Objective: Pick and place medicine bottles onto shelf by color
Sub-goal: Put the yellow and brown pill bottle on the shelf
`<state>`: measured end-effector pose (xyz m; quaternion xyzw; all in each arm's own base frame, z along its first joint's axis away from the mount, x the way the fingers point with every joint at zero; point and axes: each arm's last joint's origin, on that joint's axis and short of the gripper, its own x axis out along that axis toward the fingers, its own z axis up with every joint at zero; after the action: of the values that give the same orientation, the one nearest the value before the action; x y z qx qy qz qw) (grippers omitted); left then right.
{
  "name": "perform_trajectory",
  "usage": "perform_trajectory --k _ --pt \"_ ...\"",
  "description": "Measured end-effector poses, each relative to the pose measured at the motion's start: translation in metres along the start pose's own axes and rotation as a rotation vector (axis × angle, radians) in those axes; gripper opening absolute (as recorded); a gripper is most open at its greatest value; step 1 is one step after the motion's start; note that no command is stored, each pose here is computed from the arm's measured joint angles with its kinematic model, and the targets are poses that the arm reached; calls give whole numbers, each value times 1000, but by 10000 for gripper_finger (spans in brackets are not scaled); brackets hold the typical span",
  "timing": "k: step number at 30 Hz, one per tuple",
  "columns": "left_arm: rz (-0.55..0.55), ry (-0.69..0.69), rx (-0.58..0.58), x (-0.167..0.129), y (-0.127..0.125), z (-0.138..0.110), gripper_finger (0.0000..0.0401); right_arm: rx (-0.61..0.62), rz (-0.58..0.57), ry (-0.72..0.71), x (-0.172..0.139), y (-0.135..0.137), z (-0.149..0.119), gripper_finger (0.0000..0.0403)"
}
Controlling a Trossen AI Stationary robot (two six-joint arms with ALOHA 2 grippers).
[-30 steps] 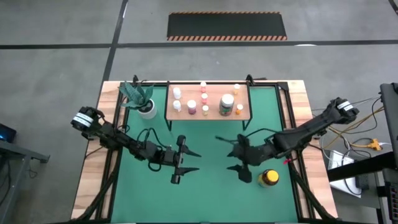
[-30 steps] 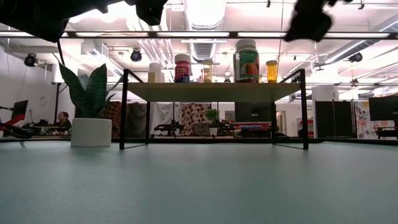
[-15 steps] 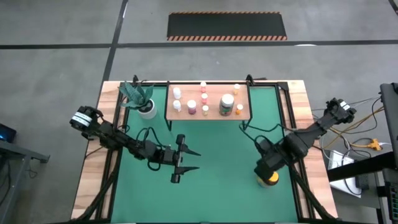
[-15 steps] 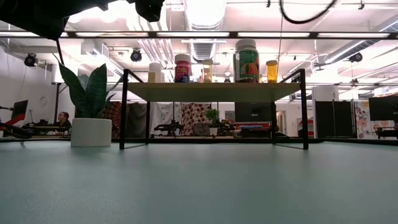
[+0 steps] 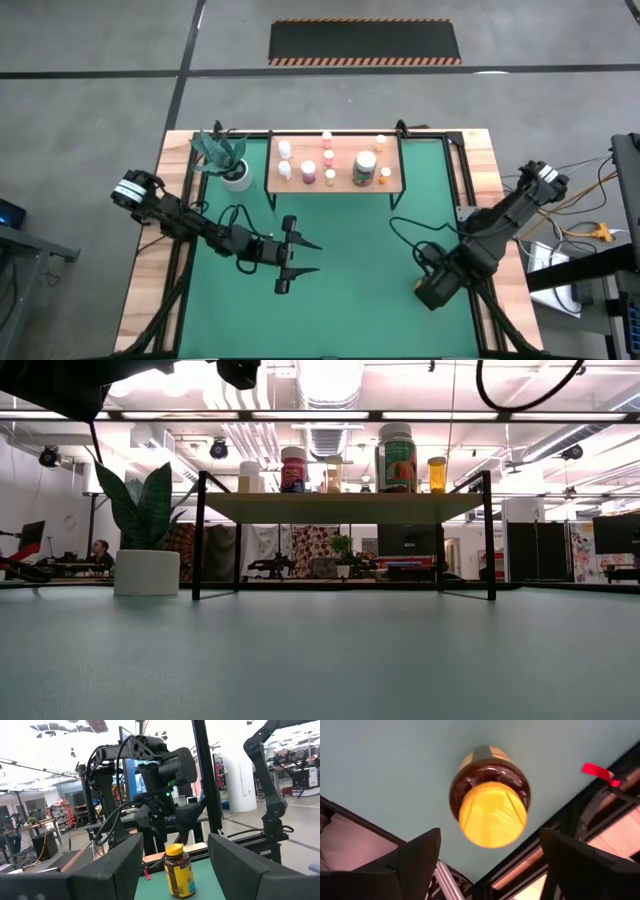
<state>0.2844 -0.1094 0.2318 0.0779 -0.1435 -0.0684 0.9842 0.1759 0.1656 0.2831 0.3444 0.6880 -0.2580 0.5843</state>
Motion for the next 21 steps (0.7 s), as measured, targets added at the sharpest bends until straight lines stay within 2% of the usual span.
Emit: perform_trajectory --k 8,11,17,21 --pt "-1 2 0 0 0 0 206 -16 -55 -3 23 4 4 310" --pt "-1 3 0 0 0 0 206 -29 -77 -8 28 4 5 286" --pt "3 3 0 0 0 1 206 -53 -48 -32 30 7 7 204" --pt "55 -24 -3 -4 6 17 206 -63 -7 -59 24 13 7 203"
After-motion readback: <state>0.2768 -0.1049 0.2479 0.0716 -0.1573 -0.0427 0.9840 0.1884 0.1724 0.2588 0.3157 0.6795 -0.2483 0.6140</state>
